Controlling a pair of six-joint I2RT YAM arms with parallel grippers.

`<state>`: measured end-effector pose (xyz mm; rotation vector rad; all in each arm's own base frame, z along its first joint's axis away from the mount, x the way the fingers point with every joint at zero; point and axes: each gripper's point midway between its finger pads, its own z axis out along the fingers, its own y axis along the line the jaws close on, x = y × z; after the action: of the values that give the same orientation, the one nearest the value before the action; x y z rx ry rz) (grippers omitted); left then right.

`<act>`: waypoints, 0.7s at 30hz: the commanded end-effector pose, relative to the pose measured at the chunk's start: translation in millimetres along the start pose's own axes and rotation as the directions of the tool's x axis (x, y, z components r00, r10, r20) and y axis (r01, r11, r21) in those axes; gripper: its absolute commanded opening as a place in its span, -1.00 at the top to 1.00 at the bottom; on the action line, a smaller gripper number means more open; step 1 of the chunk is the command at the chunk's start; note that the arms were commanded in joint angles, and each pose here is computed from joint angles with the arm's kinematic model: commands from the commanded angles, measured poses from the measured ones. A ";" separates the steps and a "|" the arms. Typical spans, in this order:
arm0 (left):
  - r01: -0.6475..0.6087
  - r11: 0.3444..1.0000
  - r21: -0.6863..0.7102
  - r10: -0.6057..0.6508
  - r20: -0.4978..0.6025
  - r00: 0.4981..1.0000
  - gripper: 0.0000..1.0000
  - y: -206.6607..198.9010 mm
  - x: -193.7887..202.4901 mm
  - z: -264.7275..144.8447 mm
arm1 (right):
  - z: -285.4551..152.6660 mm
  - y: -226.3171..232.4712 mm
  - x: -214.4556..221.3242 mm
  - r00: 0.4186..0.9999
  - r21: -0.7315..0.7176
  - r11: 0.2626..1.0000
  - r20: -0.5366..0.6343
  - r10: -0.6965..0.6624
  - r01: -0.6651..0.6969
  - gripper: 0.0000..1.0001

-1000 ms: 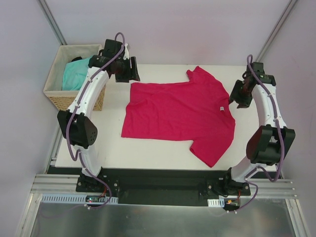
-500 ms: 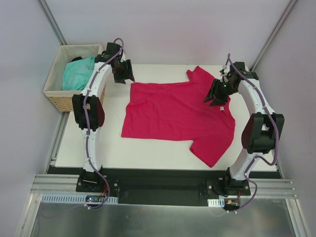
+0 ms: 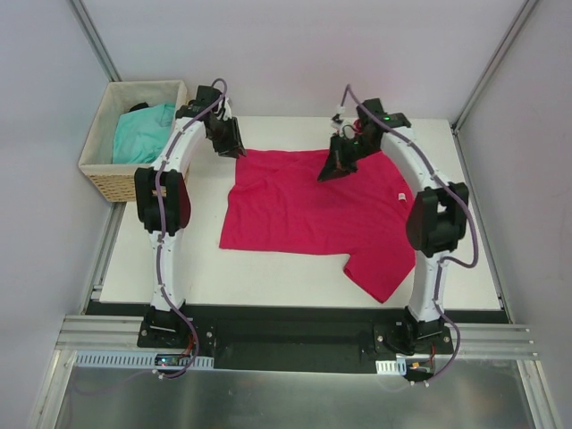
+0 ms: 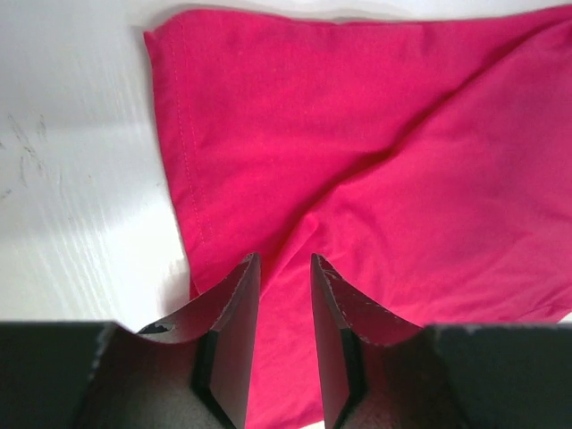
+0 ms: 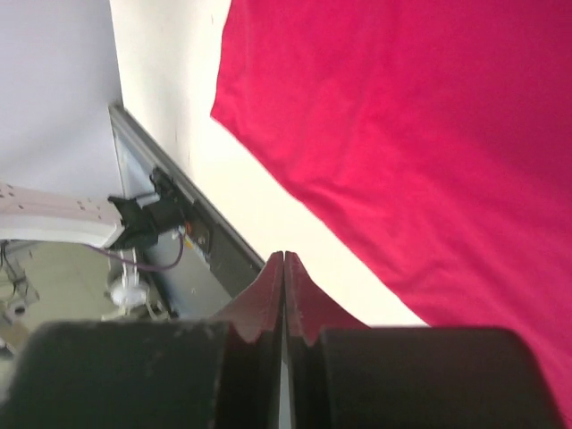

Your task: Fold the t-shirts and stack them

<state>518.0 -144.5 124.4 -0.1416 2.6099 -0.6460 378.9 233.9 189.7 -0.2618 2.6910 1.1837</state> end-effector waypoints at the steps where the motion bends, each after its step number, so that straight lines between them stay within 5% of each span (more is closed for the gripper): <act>1: -0.025 0.997 0.076 0.022 0.048 0.999 0.44 -28.4 -5.8 -35.3 | 25.9 8.4 30.9 0.978 -0.032 0.997 -0.198 0.059 -0.067 0.98; 5: -0.031 0.997 0.072 0.029 0.034 0.999 0.48 -27.8 1.0 -34.7 | 44.8 -3.6 59.5 0.907 -0.001 0.975 -0.368 0.205 -0.221 0.98; 11: -0.026 0.998 0.056 0.026 0.012 1.000 0.54 -18.5 5.5 -24.0 | 64.2 10.5 90.1 0.883 0.025 0.982 -0.436 0.177 -0.185 0.98; 15: -0.014 0.997 0.076 0.015 -0.009 1.000 0.89 -17.8 7.1 -11.7 | 80.0 24.2 104.6 0.872 0.002 0.985 -0.465 0.152 -0.171 0.98; 21: -0.031 0.997 0.064 0.031 -0.006 1.000 1.00 -10.8 4.7 0.7 | 111.3 51.1 117.2 0.896 -0.015 1.000 -0.444 -0.017 0.011 0.98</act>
<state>505.3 -150.5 124.7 -0.1213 2.6213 -0.7032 268.4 317.6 98.4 -0.4566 3.2072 1.3133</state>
